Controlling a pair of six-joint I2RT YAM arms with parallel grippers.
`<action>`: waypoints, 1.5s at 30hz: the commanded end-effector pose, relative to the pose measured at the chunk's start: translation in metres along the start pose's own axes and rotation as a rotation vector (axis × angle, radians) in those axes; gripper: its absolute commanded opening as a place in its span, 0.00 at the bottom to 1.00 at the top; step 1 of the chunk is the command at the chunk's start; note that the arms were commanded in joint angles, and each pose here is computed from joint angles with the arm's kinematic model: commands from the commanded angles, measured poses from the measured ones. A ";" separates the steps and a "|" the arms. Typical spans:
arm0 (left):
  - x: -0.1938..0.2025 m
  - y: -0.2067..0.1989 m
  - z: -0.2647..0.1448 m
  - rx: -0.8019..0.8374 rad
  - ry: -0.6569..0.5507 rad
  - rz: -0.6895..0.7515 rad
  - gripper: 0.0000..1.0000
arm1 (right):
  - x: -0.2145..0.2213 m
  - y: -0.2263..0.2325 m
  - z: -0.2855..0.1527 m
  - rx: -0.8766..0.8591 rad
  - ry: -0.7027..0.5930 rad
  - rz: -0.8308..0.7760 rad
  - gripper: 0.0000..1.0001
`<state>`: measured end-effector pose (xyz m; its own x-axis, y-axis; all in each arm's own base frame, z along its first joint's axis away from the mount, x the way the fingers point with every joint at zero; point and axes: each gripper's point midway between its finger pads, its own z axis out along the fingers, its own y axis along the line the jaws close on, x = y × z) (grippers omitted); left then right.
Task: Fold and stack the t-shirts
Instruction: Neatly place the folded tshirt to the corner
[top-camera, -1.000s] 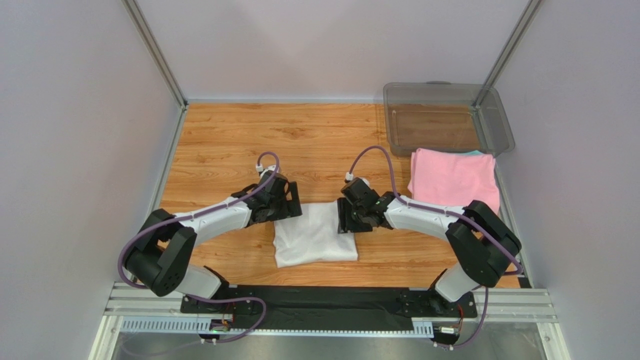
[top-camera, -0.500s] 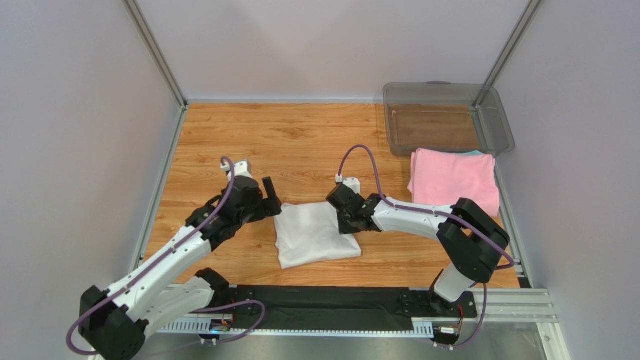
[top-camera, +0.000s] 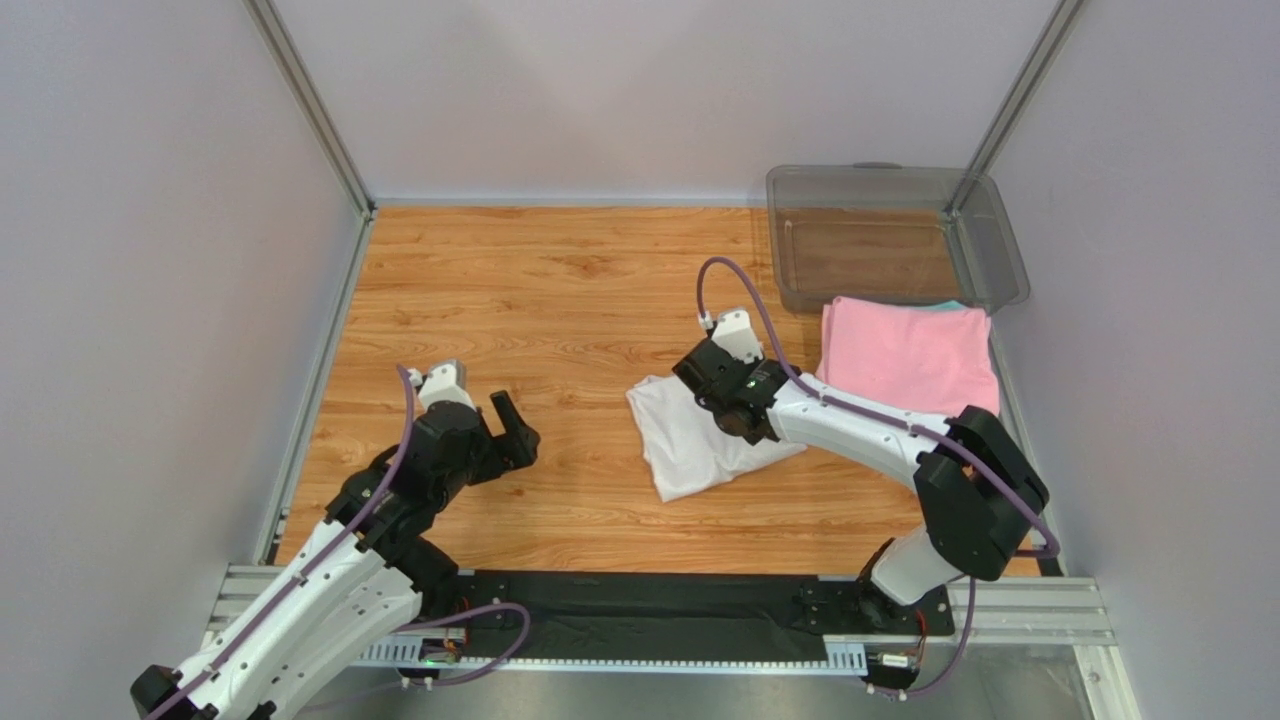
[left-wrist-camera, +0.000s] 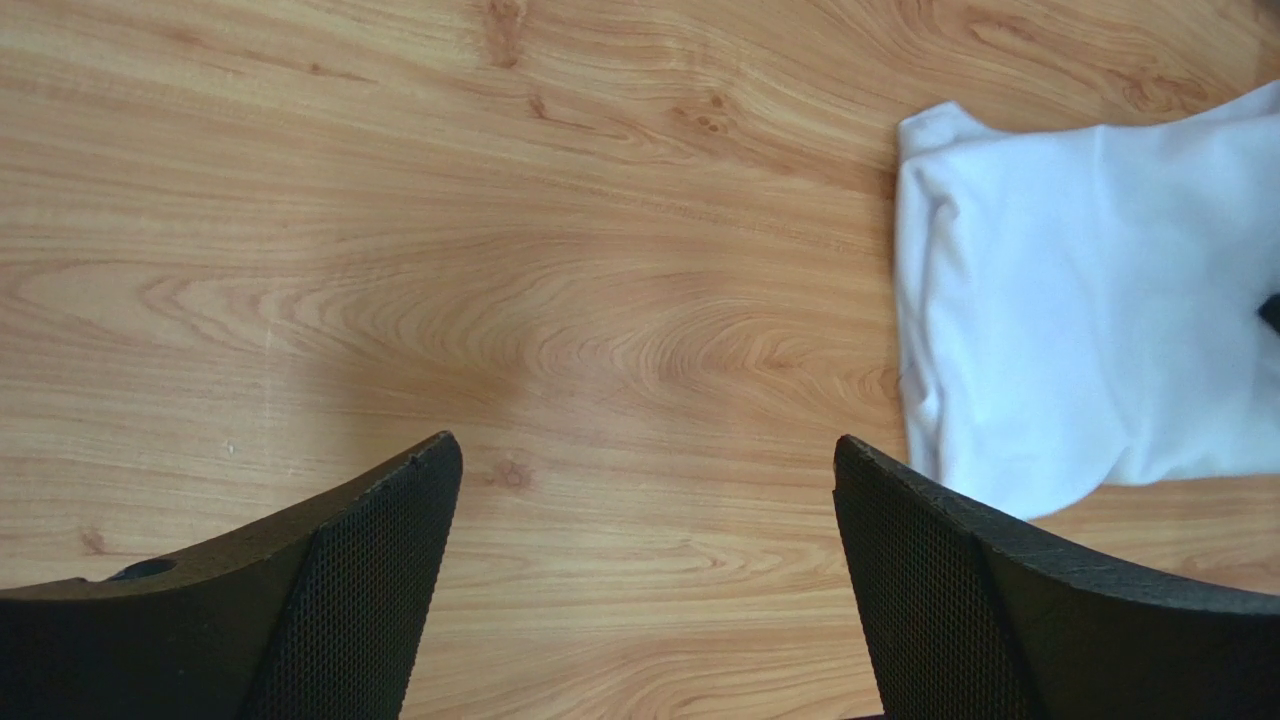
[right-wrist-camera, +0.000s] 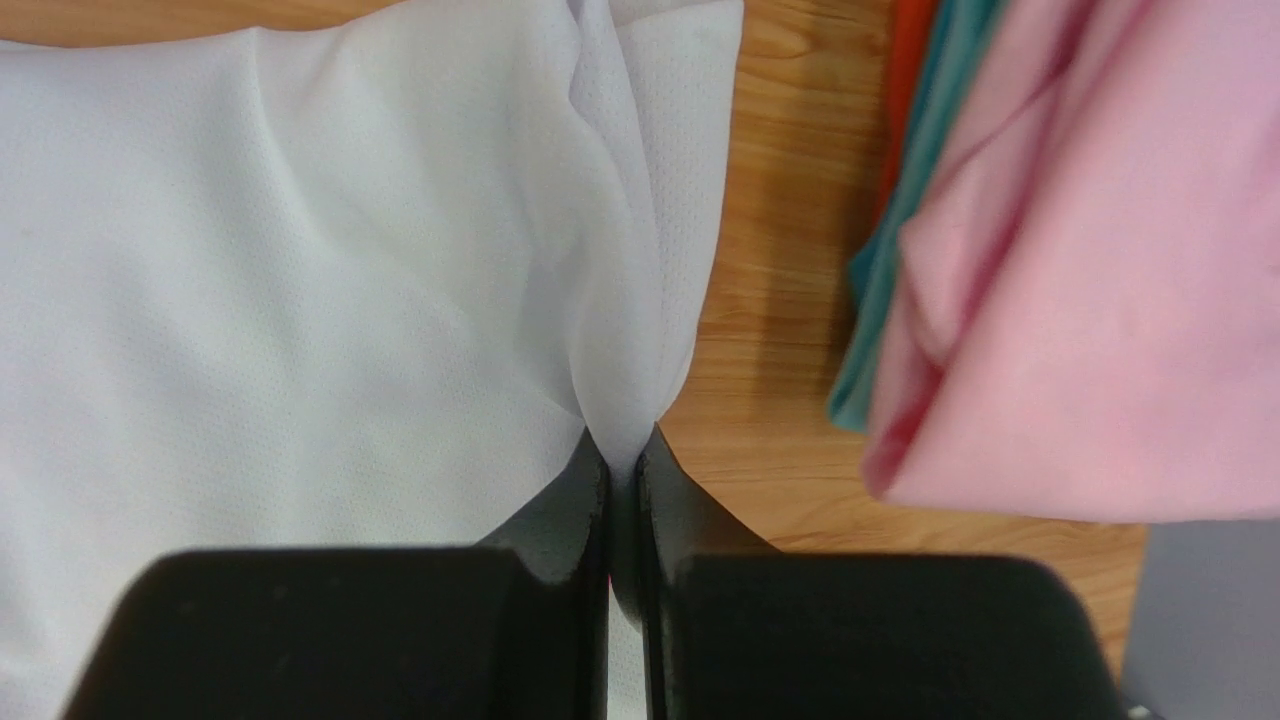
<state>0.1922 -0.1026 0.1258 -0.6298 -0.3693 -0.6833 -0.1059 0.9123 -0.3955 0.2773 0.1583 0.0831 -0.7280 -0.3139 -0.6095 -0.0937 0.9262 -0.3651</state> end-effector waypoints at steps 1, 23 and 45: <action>0.000 0.003 0.000 -0.005 -0.022 -0.046 1.00 | -0.034 -0.056 -0.009 0.200 -0.079 0.003 0.00; 0.000 0.020 0.004 -0.074 -0.048 -0.017 1.00 | -0.086 -0.165 -0.056 0.398 -0.171 0.102 0.00; 0.000 0.026 0.004 -0.111 -0.050 -0.015 1.00 | -0.127 -0.211 -0.116 0.385 -0.262 0.192 0.00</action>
<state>0.1909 -0.0836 0.1125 -0.6013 -0.3828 -0.7014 -0.1823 0.9203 -0.3461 0.3168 0.0424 0.2854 -0.5614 -0.2650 -0.7840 0.2613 0.8421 -0.4718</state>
